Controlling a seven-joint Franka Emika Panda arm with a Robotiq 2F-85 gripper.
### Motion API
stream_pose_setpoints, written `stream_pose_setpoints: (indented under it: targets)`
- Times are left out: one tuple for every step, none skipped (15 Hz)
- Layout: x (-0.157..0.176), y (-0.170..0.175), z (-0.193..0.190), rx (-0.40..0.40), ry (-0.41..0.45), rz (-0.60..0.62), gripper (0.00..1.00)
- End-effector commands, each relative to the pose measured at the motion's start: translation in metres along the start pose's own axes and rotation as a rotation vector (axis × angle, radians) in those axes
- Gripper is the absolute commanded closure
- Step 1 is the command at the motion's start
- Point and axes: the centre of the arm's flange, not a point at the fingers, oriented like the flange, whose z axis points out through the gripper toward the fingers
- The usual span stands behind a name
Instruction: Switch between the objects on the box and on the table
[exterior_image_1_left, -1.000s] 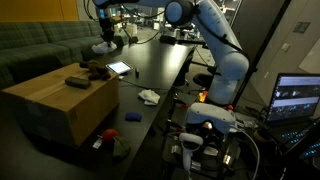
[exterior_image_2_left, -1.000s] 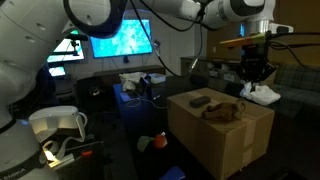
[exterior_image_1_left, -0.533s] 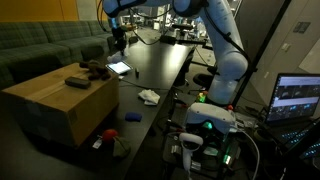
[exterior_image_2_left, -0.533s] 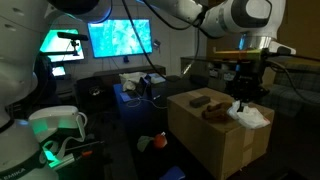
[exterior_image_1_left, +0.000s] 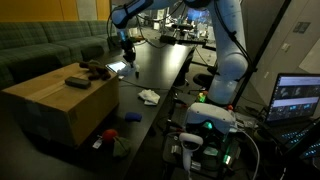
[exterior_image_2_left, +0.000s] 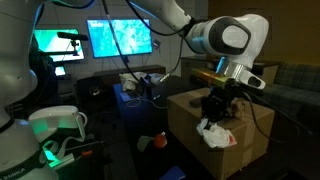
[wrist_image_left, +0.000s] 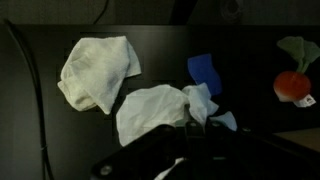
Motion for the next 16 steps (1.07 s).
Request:
stream_pose_setpoints:
  targets:
    - [-0.061,-0.02,0.06,0.043,0.032,0.01,0.99]
    - [-0.063,-0.022,0.078,0.057,0.029,0.009,0.99]
    - [-0.069,-0.025,0.095,0.072,0.02,0.01,0.99]
    - [-0.074,-0.027,0.114,0.091,0.015,0.016,0.99]
    - [-0.081,-0.029,0.134,0.098,0.022,0.036,0.99]
    - [-0.087,-0.032,0.155,0.106,0.045,0.056,0.99]
    - [-0.093,-0.035,0.175,0.107,0.066,0.071,0.99]
    - [-0.096,-0.038,0.199,0.103,0.098,0.091,0.99]
    - [-0.096,-0.041,0.218,0.1,0.125,0.111,0.99]
    - [-0.092,-0.041,0.234,0.107,0.145,0.128,0.99]
    - [-0.09,-0.042,0.245,0.103,0.171,0.149,0.99]
    - [-0.084,-0.043,0.257,0.087,0.199,0.177,0.99]
    - [-0.08,-0.042,0.267,0.069,0.232,0.208,0.99]
    - [-0.074,-0.041,0.273,0.052,0.272,0.239,0.99]
    - [-0.067,-0.042,0.28,0.057,0.3,0.26,0.99]
    - [-0.059,-0.041,0.286,0.051,0.326,0.282,0.99]
